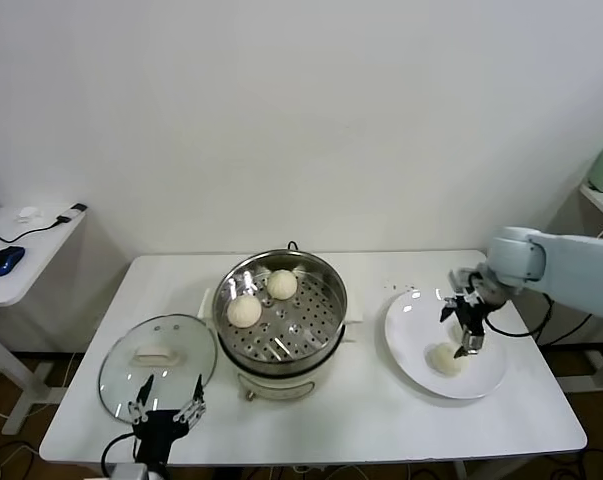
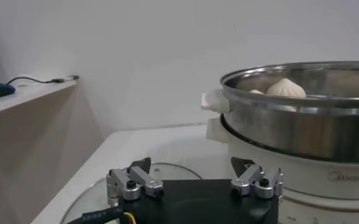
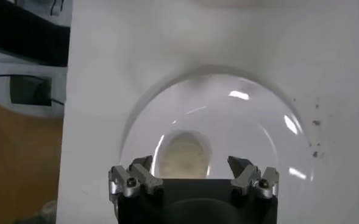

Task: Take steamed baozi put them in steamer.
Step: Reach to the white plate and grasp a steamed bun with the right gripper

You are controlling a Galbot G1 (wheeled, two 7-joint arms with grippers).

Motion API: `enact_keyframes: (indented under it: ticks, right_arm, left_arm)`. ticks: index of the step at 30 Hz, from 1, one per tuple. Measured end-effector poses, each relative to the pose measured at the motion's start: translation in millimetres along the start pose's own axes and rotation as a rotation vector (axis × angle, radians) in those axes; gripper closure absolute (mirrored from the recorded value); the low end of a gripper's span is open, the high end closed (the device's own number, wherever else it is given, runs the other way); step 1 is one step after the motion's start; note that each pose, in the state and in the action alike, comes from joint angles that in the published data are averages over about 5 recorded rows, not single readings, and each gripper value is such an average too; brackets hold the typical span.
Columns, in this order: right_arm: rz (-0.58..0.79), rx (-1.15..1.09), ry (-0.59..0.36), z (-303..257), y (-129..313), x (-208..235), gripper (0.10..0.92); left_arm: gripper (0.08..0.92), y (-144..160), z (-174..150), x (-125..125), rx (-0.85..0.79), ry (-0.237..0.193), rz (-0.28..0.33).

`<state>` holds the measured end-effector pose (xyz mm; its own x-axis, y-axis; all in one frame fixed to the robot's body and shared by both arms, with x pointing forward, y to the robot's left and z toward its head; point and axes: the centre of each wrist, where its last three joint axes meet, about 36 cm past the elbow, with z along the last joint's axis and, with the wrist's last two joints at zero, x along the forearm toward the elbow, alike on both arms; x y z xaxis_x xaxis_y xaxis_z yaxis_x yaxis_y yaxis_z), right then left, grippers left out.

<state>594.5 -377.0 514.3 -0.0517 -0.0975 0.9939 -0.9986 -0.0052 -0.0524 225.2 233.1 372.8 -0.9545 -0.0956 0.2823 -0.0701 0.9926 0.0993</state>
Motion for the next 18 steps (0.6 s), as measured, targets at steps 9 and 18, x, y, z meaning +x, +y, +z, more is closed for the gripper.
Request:
enact_keyframes:
  ticks: [9, 18]
  right_arm:
    - [0.013, -0.038, 0.017, 15.2, 3.7, -36.3, 0.199]
    - [0.024, -0.053, 0.018, 14.5, 1.7, -55.2, 0.208]
  left_arm:
    - [0.177, -2.7, 2.8, 1.1, 0.002, 0.004, 0.001]
    - [0.177, -3.8, 5.9, 2.4, 0.0, 0.011, 0.003]
